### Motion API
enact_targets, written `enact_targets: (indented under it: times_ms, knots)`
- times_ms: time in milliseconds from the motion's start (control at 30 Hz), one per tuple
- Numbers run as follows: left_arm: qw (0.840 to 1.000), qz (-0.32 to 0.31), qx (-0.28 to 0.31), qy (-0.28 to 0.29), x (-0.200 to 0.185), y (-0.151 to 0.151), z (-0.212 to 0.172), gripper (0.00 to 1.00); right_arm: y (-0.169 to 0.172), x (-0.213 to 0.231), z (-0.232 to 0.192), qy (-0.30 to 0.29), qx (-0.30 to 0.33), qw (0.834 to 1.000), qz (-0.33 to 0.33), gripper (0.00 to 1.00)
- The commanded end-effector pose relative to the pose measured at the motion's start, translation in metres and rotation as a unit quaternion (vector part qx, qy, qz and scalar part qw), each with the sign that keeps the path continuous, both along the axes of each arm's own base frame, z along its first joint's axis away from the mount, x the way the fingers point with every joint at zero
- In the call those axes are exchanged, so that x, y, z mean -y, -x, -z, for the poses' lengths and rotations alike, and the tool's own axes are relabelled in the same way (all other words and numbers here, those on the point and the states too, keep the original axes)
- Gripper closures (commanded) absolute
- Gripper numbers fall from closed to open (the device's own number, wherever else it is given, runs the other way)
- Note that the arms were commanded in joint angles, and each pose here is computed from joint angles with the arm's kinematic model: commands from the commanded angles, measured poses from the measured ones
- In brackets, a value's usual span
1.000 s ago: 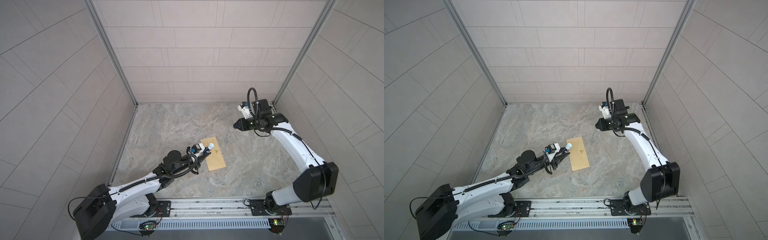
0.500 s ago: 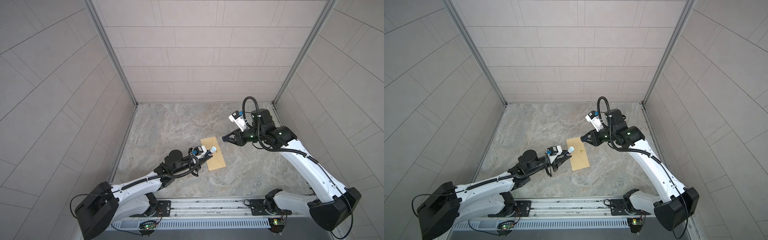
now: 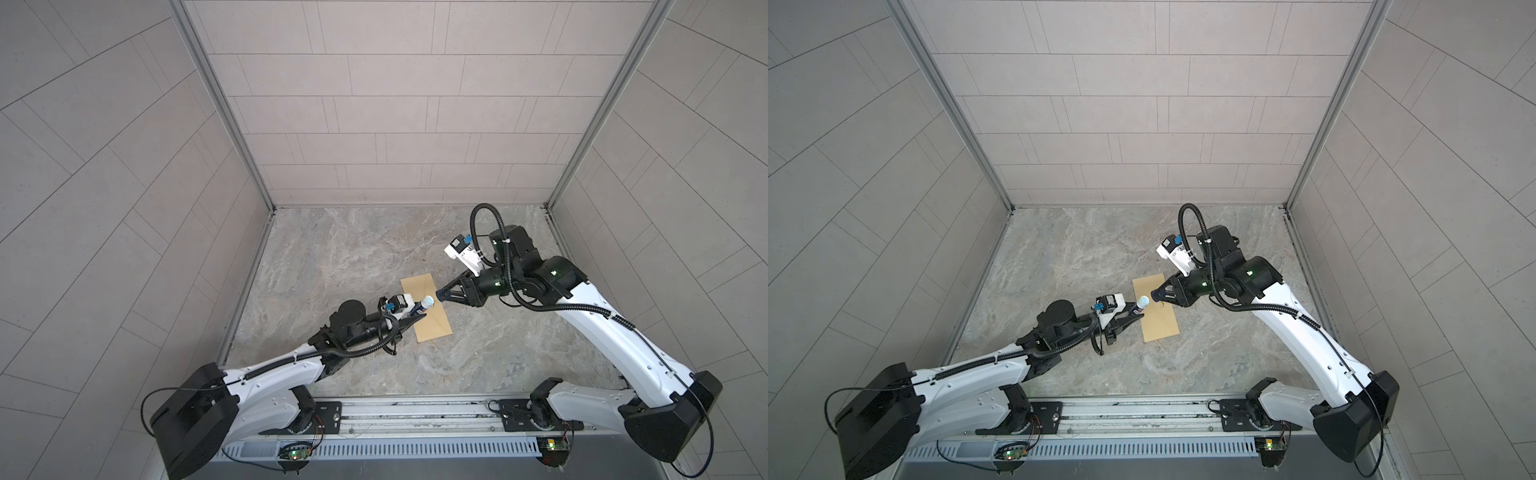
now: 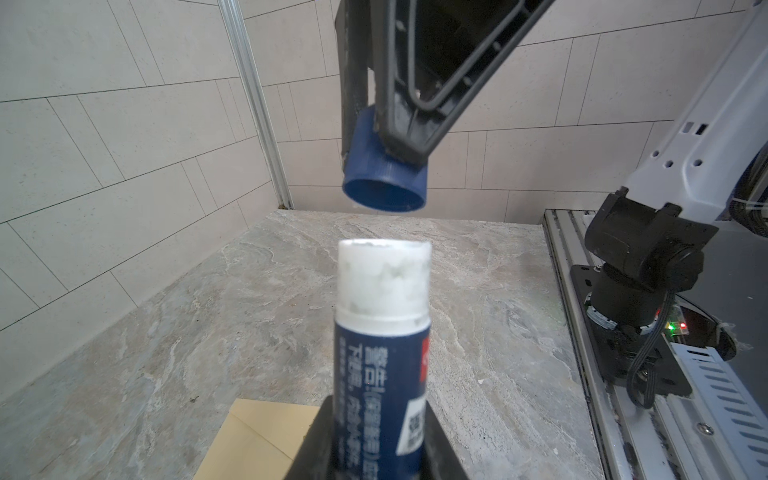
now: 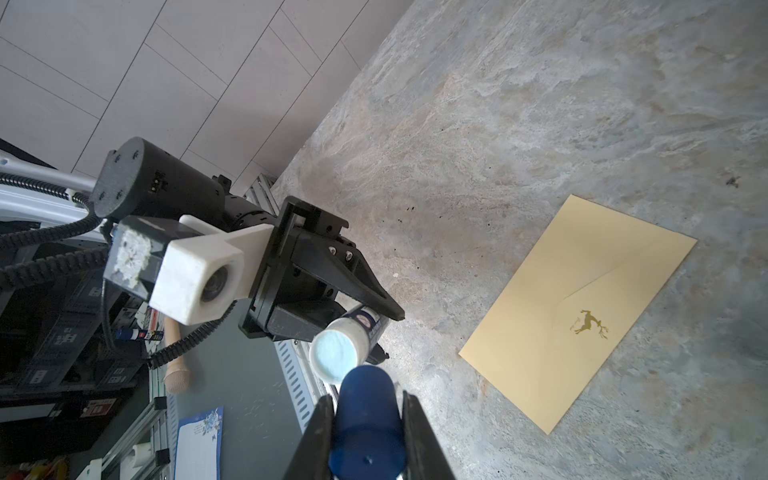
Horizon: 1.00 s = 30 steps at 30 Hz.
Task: Place the letter into the envelope and seal it
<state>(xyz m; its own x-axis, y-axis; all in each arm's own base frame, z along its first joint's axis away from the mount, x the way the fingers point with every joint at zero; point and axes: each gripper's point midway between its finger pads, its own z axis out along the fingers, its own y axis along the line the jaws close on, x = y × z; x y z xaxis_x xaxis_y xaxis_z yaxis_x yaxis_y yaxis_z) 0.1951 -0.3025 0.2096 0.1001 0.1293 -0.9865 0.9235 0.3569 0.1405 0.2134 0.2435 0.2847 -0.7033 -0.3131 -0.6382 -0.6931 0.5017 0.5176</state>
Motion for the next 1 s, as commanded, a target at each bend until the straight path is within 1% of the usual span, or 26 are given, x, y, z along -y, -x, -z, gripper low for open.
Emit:
enact_targets:
  times_ms: [0, 500, 967]
  knots:
    - [1.000, 0.011, 0.020, 0.019, 0.004, 0.001, -0.018, 1.00, 0.005, -0.005, -0.004, -0.005, 0.009, 1.000, -0.020, 0.85]
    - [1.000, 0.015, 0.017, 0.021, 0.005, 0.002, -0.017, 1.00, 0.003, -0.021, 0.000, -0.009, 0.008, 1.000, -0.023, 0.85]
    - [1.000, 0.016, 0.015, 0.019, 0.005, 0.003, -0.015, 1.00, 0.012, -0.034, 0.008, -0.003, 0.003, 0.999, -0.052, 0.85]
